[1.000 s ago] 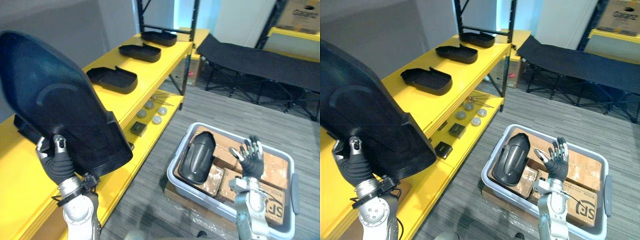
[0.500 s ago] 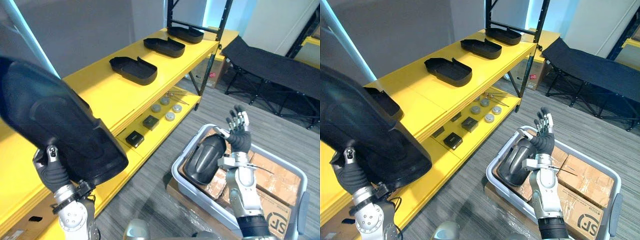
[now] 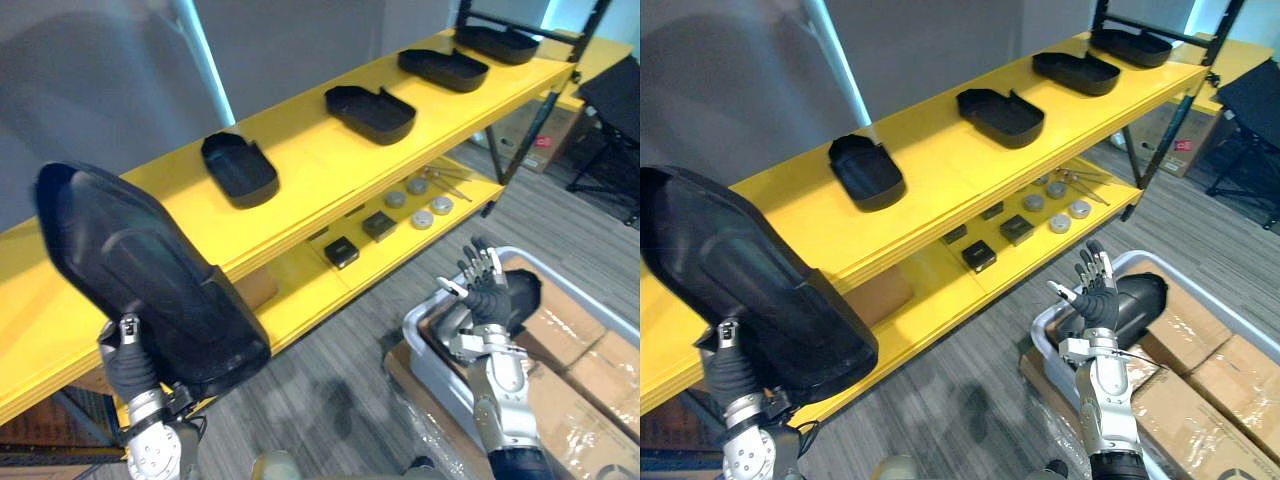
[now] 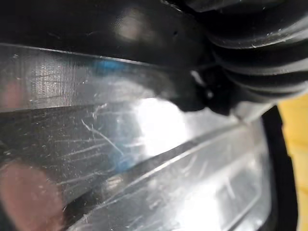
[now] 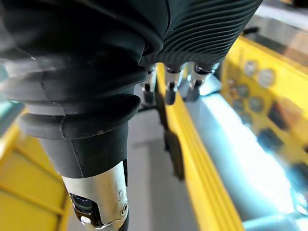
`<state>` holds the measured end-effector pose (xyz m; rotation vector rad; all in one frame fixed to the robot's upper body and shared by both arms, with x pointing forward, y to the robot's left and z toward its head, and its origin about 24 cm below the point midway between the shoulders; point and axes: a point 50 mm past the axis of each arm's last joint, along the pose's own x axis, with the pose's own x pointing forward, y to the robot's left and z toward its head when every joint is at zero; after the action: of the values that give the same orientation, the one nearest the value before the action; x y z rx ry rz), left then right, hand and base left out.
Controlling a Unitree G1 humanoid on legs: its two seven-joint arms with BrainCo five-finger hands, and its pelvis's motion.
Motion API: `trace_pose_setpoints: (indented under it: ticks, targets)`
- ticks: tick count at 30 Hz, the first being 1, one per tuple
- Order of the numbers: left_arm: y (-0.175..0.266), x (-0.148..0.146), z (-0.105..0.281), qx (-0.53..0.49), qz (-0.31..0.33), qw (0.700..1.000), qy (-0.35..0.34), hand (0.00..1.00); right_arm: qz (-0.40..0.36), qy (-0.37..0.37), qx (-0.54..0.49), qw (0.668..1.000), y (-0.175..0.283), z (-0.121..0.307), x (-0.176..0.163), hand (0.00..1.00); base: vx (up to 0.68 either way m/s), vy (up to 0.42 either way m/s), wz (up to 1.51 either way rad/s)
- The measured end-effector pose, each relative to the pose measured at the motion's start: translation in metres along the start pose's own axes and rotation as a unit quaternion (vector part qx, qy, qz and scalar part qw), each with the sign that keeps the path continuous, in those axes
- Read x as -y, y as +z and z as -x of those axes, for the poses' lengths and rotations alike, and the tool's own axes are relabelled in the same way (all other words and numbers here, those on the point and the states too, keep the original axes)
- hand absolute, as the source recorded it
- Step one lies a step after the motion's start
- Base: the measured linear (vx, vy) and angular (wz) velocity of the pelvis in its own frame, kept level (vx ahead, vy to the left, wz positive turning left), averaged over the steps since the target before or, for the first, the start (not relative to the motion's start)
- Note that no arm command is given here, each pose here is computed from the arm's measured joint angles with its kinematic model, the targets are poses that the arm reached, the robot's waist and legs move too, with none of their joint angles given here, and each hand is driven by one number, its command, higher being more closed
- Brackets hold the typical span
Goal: Walk over and take plastic housings, then place them on the shelf
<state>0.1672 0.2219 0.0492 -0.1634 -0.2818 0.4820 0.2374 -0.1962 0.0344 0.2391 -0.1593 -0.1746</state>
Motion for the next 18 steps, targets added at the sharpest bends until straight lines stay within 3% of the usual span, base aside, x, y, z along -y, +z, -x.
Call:
trace_pose_setpoints:
  ticks: [4,13,18]
  targets:
    - [-0.007,0.022,0.004,-0.025,0.009,0.997,-0.069,1.00,-0.002,-0.022,0.001,1.000,-0.001,0.004,0.006,0.00,0.04,0.162,0.69]
    - [0.000,0.028,-0.002,-0.009,0.014,0.997,-0.073,1.00,0.000,-0.006,0.025,1.000,-0.003,0.009,0.002,0.00,-0.03,0.072,0.30]
    - [0.011,0.038,-0.020,0.035,0.006,0.994,-0.106,1.00,0.014,0.008,0.085,0.996,0.020,0.006,-0.007,0.00,-0.04,0.057,0.96]
